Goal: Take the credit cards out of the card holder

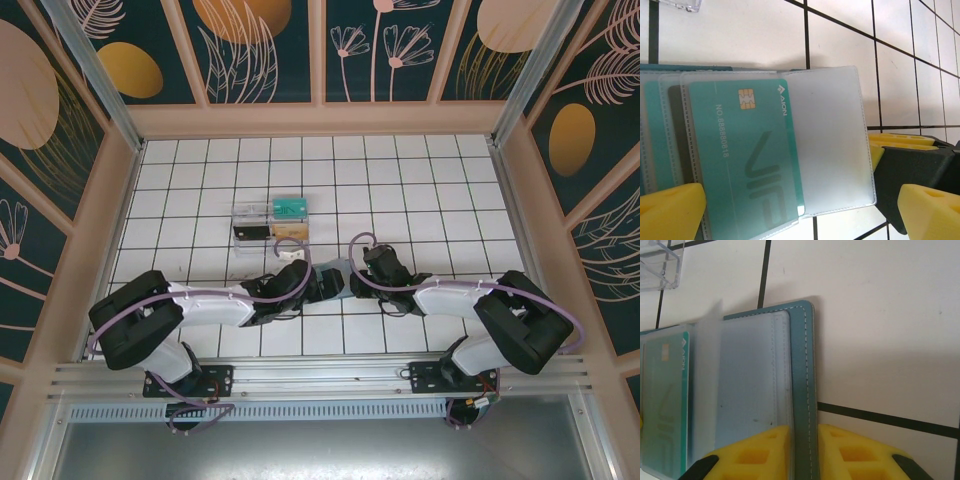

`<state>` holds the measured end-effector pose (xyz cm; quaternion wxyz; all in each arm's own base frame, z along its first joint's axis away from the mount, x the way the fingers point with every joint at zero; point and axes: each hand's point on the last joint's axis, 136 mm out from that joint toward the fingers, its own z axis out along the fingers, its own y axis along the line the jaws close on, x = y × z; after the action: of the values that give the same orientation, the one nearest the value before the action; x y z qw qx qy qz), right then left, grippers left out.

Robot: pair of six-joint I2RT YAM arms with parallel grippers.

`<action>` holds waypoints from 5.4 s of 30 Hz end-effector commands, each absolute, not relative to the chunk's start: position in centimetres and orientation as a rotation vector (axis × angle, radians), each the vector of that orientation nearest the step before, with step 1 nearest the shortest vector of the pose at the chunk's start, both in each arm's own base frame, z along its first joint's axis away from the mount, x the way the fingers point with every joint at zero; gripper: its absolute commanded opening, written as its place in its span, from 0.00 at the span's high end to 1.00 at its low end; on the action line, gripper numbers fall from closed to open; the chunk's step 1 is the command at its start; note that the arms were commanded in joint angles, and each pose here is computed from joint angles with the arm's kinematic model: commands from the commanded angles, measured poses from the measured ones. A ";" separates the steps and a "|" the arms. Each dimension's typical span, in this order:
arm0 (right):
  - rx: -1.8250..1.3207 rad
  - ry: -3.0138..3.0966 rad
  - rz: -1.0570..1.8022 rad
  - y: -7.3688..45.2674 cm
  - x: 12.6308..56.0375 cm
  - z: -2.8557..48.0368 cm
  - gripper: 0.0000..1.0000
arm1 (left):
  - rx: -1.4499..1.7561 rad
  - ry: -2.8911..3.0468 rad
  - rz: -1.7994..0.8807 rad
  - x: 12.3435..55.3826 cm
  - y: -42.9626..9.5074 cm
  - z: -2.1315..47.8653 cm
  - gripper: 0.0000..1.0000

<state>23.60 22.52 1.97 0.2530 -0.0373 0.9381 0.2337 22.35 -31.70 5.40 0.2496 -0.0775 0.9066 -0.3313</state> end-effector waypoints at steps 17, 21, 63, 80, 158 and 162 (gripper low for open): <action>-0.088 2.388 0.767 23.5 24.9 8.9 0.60 | -0.197 2.458 -0.662 23.6 -27.9 5.3 0.16; -0.099 2.397 0.772 24.2 25.0 8.9 0.61 | -0.164 2.433 -0.778 23.5 -29.3 6.0 0.24; -0.066 2.594 0.589 22.3 23.8 0.8 0.83 | -0.068 2.484 -0.936 22.2 -32.1 5.1 0.02; -0.027 2.463 0.554 21.2 25.5 5.5 0.74 | -0.135 2.454 -0.714 23.2 -28.1 5.7 0.02; -0.116 2.640 0.995 27.2 24.2 3.4 1.00 | -0.265 2.603 -0.471 22.6 -23.9 -0.5 1.00; -0.115 2.640 0.998 27.1 24.3 3.4 1.00 | -0.256 2.602 -0.477 22.7 -24.2 -0.4 1.00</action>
<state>24.72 27.65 3.49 0.1626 -0.0389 0.9207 0.3526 23.76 -25.76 1.71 0.2653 -0.0917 0.9353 -0.2154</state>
